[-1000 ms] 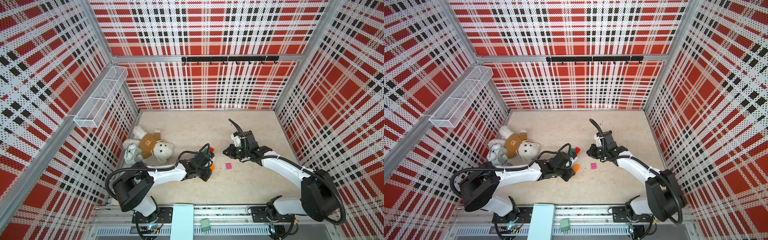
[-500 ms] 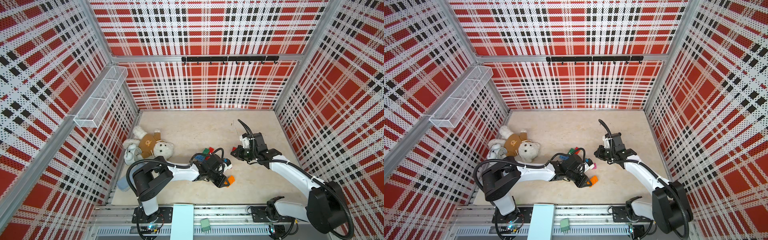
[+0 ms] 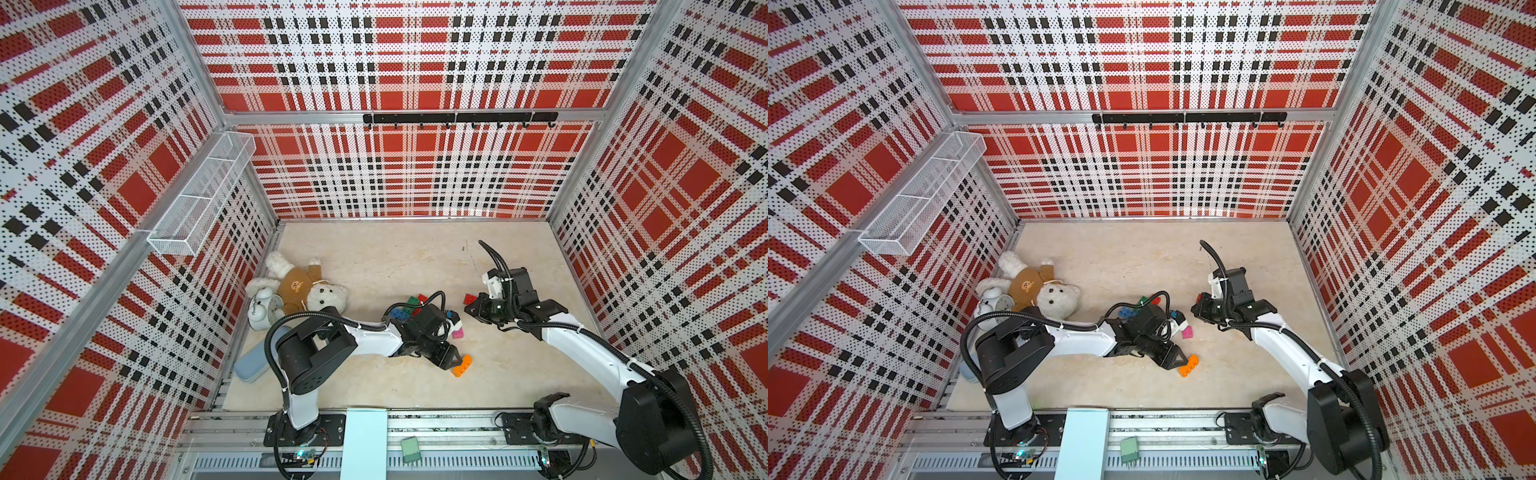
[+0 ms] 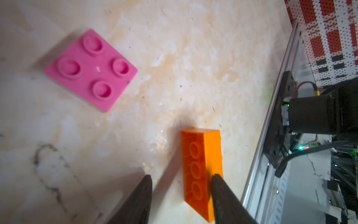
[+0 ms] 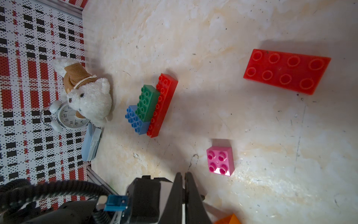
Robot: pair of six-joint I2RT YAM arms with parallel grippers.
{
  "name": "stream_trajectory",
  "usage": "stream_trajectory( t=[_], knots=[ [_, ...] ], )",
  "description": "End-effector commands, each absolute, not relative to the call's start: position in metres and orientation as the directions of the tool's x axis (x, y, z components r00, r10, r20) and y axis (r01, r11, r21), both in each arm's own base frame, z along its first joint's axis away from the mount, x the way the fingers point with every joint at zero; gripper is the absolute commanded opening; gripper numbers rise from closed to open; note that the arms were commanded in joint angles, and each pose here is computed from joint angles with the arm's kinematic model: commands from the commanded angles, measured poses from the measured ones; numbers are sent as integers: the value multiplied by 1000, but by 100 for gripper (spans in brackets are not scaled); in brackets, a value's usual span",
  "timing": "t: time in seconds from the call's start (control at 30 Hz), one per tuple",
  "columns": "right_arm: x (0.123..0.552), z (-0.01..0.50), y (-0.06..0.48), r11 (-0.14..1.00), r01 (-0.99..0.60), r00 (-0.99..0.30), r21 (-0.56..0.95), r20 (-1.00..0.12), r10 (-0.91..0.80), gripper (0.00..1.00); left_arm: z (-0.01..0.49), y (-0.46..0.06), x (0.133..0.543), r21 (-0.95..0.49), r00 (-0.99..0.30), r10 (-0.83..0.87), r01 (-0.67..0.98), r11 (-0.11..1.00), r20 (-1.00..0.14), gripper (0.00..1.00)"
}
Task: Assemble a small pinwheel with lego
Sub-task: Pick up the lego brick from the center of the board.
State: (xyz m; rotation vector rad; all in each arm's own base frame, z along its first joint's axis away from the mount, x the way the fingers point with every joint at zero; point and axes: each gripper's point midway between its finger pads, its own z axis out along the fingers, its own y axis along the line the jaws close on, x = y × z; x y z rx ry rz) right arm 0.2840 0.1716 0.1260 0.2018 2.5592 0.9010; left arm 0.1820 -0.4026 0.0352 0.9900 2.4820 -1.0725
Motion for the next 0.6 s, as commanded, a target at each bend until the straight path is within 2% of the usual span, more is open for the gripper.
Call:
stream_trajectory(
  t=[0.0,0.13,0.2,0.27,0.4,0.57],
  knots=[
    [286,131,170,780,-23,-891,626,-366,267,8,43,-400,199,-481,-714,462,698,531,-526,51],
    [283,130,169,787,-23,-896,617,-362,257,7,44,-399,198,-467,-698,477,714,522,-534,46],
    [278,131,162,799,-7,-889,601,-369,269,7,57,-402,190,-466,-668,485,743,480,-564,46],
    [272,128,151,809,33,-883,587,-363,299,6,67,-400,191,-465,-667,462,742,483,-584,47],
    [256,115,143,810,86,-897,579,-309,317,5,70,-394,197,-446,-665,455,741,502,-593,46],
    [234,99,132,809,182,-899,559,-239,367,0,81,-396,180,-387,-580,520,811,438,-627,43]
  ],
)
